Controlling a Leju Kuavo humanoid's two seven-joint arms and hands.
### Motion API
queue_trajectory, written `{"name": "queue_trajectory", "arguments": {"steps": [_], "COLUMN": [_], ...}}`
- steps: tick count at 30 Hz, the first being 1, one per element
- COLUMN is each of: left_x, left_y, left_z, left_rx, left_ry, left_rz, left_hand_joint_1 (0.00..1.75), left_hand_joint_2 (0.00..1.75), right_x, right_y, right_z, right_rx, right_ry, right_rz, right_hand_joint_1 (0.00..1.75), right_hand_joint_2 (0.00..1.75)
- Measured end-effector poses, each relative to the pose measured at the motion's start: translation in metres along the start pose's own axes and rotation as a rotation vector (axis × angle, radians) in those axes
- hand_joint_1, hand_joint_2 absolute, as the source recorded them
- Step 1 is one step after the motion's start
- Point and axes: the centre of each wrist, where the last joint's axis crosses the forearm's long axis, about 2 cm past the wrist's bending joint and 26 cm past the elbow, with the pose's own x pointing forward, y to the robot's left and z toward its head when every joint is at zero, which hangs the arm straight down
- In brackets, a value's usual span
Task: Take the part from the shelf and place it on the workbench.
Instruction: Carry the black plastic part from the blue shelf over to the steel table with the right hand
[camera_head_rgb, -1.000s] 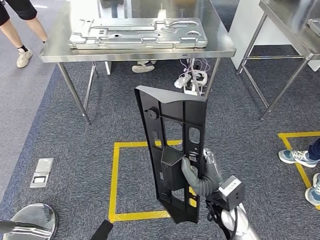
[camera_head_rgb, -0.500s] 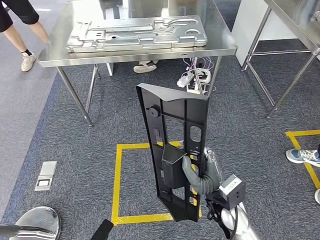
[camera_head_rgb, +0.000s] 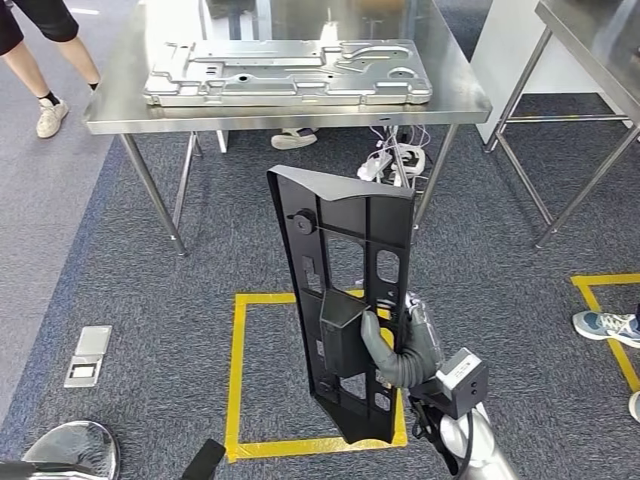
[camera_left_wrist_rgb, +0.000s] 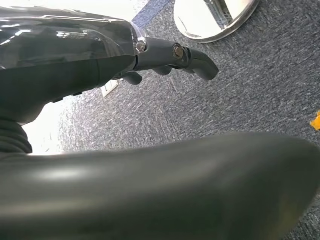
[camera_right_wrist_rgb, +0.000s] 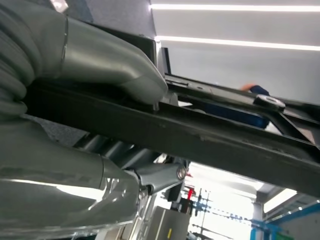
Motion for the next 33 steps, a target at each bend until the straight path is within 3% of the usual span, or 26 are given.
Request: {"name": "queue_trajectory", "arguments": {"steps": [33], "left_x": [-0.0064], "left_y": [-0.0021], "left_z": [0.0007], "left_rx": [-0.009], "left_ry": [0.015], "left_rz": [0.005], "left_hand_joint_1": [0.0], "left_hand_joint_2": [1.75], "right_x": [0.0007], "right_y": [-0.0011], "right_z": [0.0001], "right_rx": [-0.002], "right_ry": [-0.012], "right_rz": [0.018], "right_hand_joint_1": [1.75], "right_hand_joint_2": [1.75]}}
